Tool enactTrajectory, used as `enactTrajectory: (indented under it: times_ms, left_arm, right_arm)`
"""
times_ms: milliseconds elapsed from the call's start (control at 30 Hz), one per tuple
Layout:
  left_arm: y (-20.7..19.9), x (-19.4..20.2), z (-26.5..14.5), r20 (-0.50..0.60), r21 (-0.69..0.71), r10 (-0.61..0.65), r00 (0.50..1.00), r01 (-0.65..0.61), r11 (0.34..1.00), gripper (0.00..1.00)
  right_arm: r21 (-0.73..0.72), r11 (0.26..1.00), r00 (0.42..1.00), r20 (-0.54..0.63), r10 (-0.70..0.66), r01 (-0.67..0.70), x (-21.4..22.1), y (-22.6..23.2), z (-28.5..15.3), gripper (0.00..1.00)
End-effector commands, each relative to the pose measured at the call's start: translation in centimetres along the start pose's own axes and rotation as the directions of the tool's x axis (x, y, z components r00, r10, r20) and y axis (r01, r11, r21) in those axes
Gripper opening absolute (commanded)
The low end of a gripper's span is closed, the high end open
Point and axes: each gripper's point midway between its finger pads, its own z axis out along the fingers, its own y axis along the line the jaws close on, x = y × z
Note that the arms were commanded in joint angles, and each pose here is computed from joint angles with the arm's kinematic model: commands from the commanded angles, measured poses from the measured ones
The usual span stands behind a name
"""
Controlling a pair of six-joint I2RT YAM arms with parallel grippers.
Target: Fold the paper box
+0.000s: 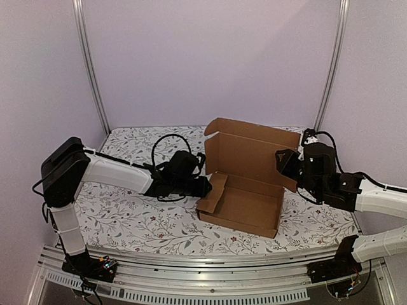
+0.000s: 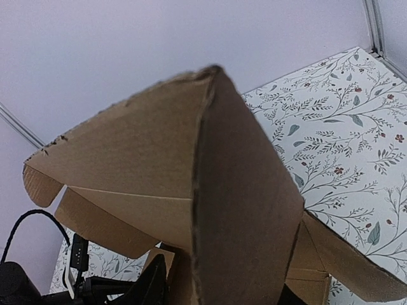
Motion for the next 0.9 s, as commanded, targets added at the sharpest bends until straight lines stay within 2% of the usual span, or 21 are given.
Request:
enactTrajectory:
  times_ms: [0, 200, 300, 633, 867]
  left_arm:
    - [0.6, 3.1, 1.0, -0.093, -0.054, 0.050, 0.994, -0.055, 0.997, 0.19]
    - [0.4, 3.7, 1.0, -0.116, -0.074, 0.068, 0.991, -0.077, 0.994, 0.13]
    - [0.3, 4.3, 1.0, -0.127, -0.082, 0.077, 0.989, -0.088, 0.993, 0.13]
    - [0.6, 5.9, 0.8, -0.147, -0.130, 0.087, 0.985, -0.106, 0.986, 0.30]
    - [0.4, 6.3, 0.3, -0.119, -0.144, 0.091, 0.989, -0.108, 0.984, 0.42]
  right_arm:
    - [0.015, 1.000, 1.000, 0.009, 0.009, -0.009, -0.1, -0.9, -0.3, 0.41]
    - [0.016, 1.000, 1.000, 0.007, 0.015, -0.015, 0.3, -1.4, -0.6, 0.41]
    - [0.019, 1.000, 1.000, 0.002, 0.019, -0.019, 0.6, -1.8, -0.7, 0.41]
    - [0.022, 0.999, 1.000, -0.001, 0.031, -0.031, 1.1, -2.9, -1.3, 0.42]
    - [0.015, 0.999, 0.999, 0.002, 0.050, -0.050, 1.2, -3.2, -1.7, 0.42]
